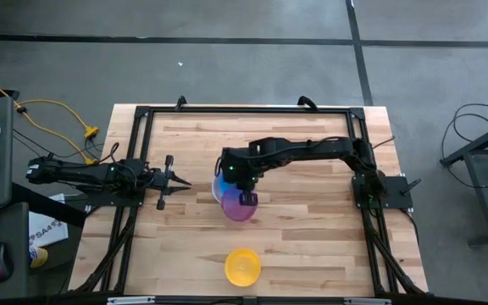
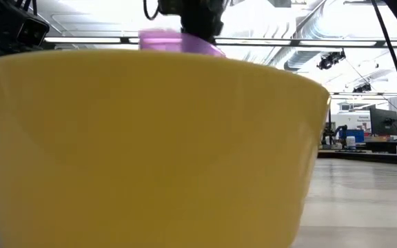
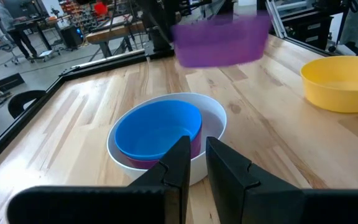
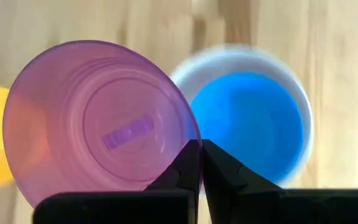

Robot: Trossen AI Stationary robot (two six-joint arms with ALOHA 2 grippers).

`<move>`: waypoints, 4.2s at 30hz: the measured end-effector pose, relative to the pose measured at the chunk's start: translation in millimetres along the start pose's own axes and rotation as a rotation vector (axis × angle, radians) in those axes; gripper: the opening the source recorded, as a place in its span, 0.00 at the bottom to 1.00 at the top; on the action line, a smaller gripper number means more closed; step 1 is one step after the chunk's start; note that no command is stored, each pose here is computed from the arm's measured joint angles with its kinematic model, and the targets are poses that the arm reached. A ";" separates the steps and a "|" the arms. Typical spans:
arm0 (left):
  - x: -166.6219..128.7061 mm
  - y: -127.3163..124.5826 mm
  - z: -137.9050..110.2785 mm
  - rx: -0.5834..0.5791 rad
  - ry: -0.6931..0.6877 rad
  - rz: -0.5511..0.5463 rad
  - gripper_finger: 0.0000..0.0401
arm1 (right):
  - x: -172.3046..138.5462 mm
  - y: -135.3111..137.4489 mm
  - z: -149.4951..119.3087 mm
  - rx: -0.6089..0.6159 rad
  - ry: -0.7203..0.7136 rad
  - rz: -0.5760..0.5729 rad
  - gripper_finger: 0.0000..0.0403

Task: Nest bowls inside each other
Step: Stack the purple bowl on the blue bowl

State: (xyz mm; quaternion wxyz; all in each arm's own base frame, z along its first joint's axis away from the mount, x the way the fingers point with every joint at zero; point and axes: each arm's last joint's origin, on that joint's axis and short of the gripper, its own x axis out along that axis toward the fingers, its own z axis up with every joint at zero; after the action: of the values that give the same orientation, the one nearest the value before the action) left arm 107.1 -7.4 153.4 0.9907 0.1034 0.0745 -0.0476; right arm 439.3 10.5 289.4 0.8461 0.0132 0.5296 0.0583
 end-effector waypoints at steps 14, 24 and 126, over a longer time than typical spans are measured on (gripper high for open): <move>0.0 0.0 -0.1 0.000 0.001 0.000 0.13 | -5.1 -34.1 10.5 0.072 -0.132 -0.057 0.01; 0.0 0.0 -0.1 0.000 0.001 0.000 0.13 | -7.5 -50.7 9.4 0.059 -0.139 -0.085 0.01; 0.0 0.0 0.0 0.000 0.000 0.000 0.13 | 28.7 -82.2 -7.5 0.673 0.124 -0.094 0.01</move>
State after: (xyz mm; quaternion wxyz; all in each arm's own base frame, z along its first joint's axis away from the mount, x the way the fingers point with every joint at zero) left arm 107.1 -7.4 153.4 0.9907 0.1034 0.0747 -0.0474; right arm 452.0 -68.1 253.5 0.7624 0.2634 0.5695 -0.1580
